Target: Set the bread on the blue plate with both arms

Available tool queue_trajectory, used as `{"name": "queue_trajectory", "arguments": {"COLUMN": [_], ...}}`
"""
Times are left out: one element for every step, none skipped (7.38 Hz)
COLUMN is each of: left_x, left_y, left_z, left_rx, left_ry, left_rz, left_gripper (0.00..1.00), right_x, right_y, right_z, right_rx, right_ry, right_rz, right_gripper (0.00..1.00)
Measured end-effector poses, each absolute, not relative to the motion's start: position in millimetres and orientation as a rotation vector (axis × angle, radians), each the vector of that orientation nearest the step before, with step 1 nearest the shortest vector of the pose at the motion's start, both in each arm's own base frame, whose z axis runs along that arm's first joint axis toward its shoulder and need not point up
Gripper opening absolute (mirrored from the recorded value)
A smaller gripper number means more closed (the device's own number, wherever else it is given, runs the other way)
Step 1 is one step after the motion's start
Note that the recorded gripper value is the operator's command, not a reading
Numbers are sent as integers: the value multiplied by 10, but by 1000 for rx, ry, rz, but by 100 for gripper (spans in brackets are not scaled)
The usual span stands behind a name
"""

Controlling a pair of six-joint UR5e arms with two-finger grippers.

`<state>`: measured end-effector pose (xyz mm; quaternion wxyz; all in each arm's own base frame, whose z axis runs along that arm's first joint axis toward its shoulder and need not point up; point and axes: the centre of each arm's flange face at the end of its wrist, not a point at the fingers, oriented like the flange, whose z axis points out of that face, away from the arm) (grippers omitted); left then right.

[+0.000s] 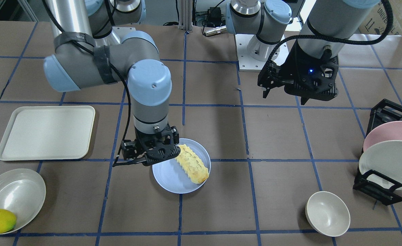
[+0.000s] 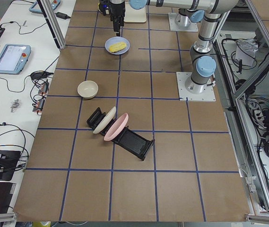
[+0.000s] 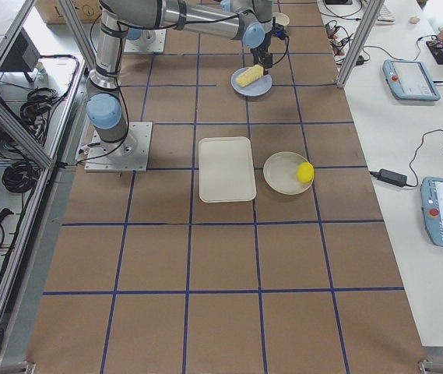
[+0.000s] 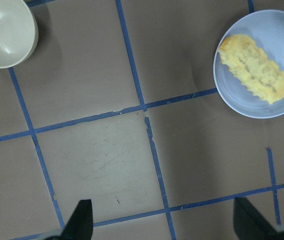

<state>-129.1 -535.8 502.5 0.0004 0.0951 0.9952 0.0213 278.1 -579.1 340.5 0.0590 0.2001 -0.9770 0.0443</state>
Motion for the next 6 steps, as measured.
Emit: {"name": "queue_trajectory", "arguments": {"left_x": [-1274, -1269, -1268, -1266, -1266, -1266], "left_y": [-5367, -5380, -5383, -5387, -5404, -5423], "left_z": [5006, 4989, 4990, 5000, 5005, 5002], "left_rx": [284, 278, 275, 272, 271, 270], "left_ry": [3129, 3130, 3130, 3130, 3129, 3129], "left_rz": [74, 79, 78, 74, 72, 72], "left_gripper": [100, 100, 100, 100, 100, 100], "right_x": [2357, 1885, 1450, 1143, 976, 930], "right_y": [-5587, -5257, -4918, -4657, -4479, -4378], "right_z": [3763, 4185, 4537, 4765, 4856, 4847], "right_rx": [611, 579, 526, 479, 443, 428], "right_ry": [-2957, -2975, -3011, -3037, -3058, -3083], "right_rz": [144, 116, 52, 0, -37, -60], "right_gripper": [100, 100, 100, 100, 100, 100]}}
